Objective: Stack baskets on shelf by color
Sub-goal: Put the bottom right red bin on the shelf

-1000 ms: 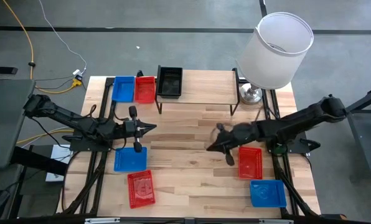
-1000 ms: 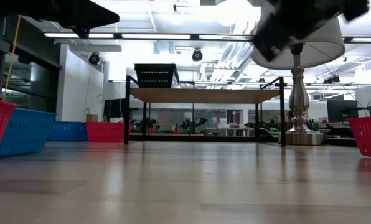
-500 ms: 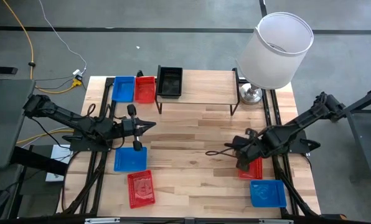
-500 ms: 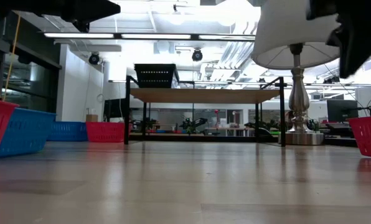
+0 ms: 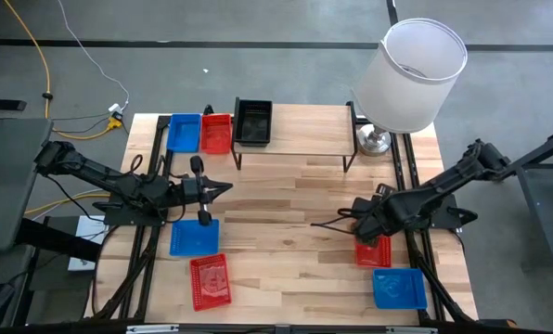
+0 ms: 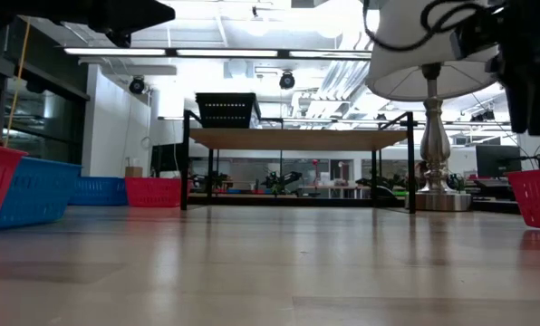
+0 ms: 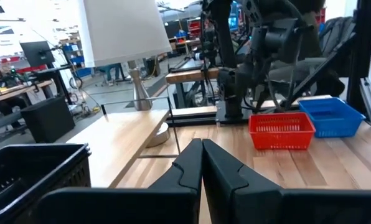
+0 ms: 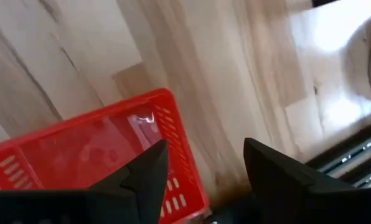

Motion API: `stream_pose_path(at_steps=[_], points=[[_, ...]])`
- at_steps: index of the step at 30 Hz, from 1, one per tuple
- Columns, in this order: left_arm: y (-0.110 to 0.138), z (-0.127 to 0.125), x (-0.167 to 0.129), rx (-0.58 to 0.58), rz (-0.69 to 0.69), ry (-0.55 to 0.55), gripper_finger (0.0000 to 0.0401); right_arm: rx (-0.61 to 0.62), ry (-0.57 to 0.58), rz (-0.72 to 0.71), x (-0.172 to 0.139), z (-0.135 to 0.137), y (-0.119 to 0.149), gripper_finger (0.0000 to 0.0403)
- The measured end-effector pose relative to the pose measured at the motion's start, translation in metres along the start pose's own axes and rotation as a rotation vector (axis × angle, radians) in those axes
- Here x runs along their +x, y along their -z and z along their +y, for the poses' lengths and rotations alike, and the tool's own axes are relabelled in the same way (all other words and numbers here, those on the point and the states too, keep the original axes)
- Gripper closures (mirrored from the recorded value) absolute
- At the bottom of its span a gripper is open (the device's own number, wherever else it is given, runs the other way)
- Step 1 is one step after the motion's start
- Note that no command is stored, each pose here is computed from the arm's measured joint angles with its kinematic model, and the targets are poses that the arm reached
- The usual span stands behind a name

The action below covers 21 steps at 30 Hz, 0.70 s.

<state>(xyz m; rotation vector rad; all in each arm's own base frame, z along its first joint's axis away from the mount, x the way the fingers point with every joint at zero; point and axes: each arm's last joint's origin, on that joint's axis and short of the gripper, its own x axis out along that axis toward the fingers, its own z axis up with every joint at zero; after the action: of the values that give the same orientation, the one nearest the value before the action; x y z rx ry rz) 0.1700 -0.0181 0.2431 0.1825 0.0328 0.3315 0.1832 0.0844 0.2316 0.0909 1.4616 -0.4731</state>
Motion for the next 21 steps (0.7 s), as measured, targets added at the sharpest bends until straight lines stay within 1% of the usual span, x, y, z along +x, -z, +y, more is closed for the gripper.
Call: stream_pose_path(at_steps=[5, 10, 14, 21], points=[[0.000, -0.001, 0.000, -0.001, -0.007, 0.026, 0.0401, -0.086, -0.012, 0.115, 0.015, 0.007, -0.009, 0.0206], [0.000, -0.001, 0.000, -0.001, -0.007, 0.026, 0.0401, -0.164, 0.014, 0.168, 0.027, 0.009, -0.016, 0.0206], [0.000, -0.001, 0.000, -0.001, -0.007, 0.026, 0.0401, -0.172, 0.022, 0.189, 0.032, 0.008, -0.021, 0.0206], [0.000, -0.001, 0.000, -0.007, -0.005, 0.027, 0.0401, -0.171, -0.006, 0.214, 0.033, 0.005, -0.023, 0.0206]])
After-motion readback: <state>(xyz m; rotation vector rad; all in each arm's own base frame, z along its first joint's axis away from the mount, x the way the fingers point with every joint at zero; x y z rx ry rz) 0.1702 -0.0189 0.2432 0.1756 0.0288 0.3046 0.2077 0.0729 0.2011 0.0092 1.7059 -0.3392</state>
